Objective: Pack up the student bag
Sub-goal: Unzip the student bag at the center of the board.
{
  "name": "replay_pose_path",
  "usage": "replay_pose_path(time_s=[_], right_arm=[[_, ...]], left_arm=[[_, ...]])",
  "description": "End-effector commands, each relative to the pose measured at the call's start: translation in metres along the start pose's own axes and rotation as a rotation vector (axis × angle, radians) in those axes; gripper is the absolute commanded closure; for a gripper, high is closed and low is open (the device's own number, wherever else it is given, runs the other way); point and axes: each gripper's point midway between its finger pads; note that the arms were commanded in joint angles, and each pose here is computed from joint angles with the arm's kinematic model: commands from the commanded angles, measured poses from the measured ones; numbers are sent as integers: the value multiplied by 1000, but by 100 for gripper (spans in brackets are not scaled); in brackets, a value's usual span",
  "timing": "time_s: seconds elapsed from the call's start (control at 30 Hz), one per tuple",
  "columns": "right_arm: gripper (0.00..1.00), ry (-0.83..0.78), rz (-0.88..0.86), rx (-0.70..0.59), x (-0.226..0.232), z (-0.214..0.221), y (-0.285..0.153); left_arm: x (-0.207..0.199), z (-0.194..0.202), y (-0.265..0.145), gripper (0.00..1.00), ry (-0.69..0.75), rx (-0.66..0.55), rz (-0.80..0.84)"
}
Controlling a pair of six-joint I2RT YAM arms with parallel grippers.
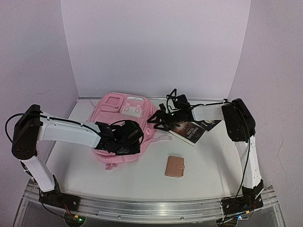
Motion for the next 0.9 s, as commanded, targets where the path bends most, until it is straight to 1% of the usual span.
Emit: replay_pose_path(time_s=[0.0,0.2,0.33,0.4,0.5,0.6,0.73,0.8,0.87], right_arm=[[35,-93,-117,28,66,16,-47],[39,-98,-144,108,82,58,-48],[46,-87,-138,157,83,77,-28],[51,-49,-125,176,74,81,-18],[52,-8,-108,192,64,85,-5],[53,-14,-95,193,63,88,4],[59,-13,-84,186,59,87,12],[64,-13,-74,175,56,85,13],[73,-11,-65,161,52,81,10]], left_arm=[[-36,-23,-7,100,-2,-37,144],[-39,-29,-1,100,0,-42,167],[-47,-29,-1,100,11,-52,214],[-51,-31,-2,100,13,-62,232],[-54,-32,-2,100,21,-73,255],[-61,-31,1,100,44,-64,272],[-67,-29,4,100,54,-52,290],[-68,-28,4,100,55,-48,292],[-67,-27,4,100,53,-43,288]])
Point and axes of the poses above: each gripper's point midway between its finger pads, its own y axis out along the fingers, its own x axis along the line the jaws close on, z = x × y, and after that the axes turned 1 degree about -y, right-handed
